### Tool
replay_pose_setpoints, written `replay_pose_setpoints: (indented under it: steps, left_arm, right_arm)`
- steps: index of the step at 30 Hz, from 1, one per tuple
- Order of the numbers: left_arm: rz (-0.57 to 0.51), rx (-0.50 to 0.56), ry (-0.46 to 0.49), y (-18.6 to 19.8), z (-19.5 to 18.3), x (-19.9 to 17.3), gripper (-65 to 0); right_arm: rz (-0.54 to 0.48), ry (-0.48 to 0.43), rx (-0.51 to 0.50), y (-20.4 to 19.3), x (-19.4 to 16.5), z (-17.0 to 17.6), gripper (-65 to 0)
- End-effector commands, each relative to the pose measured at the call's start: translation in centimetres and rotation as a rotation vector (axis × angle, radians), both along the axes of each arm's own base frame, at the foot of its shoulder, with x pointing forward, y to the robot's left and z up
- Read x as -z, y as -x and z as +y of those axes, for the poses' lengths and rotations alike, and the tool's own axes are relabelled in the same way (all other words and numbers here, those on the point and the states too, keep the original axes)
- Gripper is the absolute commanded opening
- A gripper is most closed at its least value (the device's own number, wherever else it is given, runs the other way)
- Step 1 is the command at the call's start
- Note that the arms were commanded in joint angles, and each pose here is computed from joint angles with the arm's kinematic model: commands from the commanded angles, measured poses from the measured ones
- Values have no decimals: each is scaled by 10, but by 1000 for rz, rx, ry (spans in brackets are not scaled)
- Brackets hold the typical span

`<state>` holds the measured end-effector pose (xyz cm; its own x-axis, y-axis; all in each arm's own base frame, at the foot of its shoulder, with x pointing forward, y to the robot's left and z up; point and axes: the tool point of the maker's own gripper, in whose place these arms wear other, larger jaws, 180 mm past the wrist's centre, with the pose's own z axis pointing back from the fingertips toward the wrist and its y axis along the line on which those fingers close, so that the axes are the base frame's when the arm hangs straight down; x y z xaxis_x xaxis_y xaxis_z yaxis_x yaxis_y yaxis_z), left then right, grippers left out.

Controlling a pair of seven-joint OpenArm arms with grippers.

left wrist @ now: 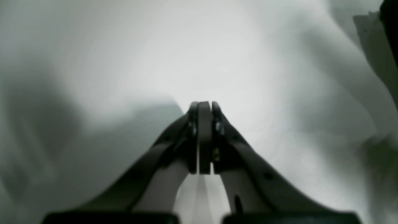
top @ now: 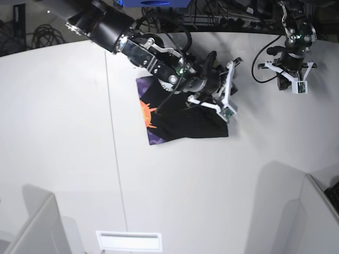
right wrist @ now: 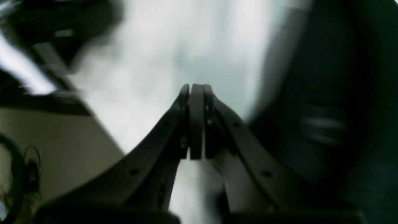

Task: Fold the T-shirt properly
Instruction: 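Press and smooth the folded bundle with the right gripper, left gripper raised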

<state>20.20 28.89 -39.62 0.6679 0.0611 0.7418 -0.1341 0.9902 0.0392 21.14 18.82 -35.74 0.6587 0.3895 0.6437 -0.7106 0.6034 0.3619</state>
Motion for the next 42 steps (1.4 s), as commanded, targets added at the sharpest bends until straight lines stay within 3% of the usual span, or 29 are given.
replay_pose_setpoints:
  steps: [1, 4, 7, 11, 22, 32, 36, 42]
  left_arm:
    - [-35, 6, -13, -5, 3, -10, -650]
    - [-34, 5, -14, -5, 4, -10, -650]
    - [-24, 7, -15, 0, 3, -8, -650]
    - [-20, 5, -14, 1, 4, -7, -650]
    - [-30, 5, -12, -2, 2, -9, -650]
    - [-28, 12, -6, -2, -1, -8, -650]
    - [-92, 17, 154, -4, -19, -15, -650]
    - [-213, 76, 417, -6, -47, -49, -650]
  right_arm:
    - [-36, -41, -18, -5, -19, 11, -650]
    - [-45, -40, -8, -13, -28, 7, -650]
    - [-54, -49, 119, -36, -38, -20, -650]
    - [-53, -8, 179, -44, -30, -44, -650]
    - [47, 85, 188, -26, 15, -54, -650]
    - [31, 91, 43, 3, 12, -11, -650]
    - [-2, 42, 38, 0, -8, -7, -650]
    - [-51, -53, 211, -40, -44, -55, -650]
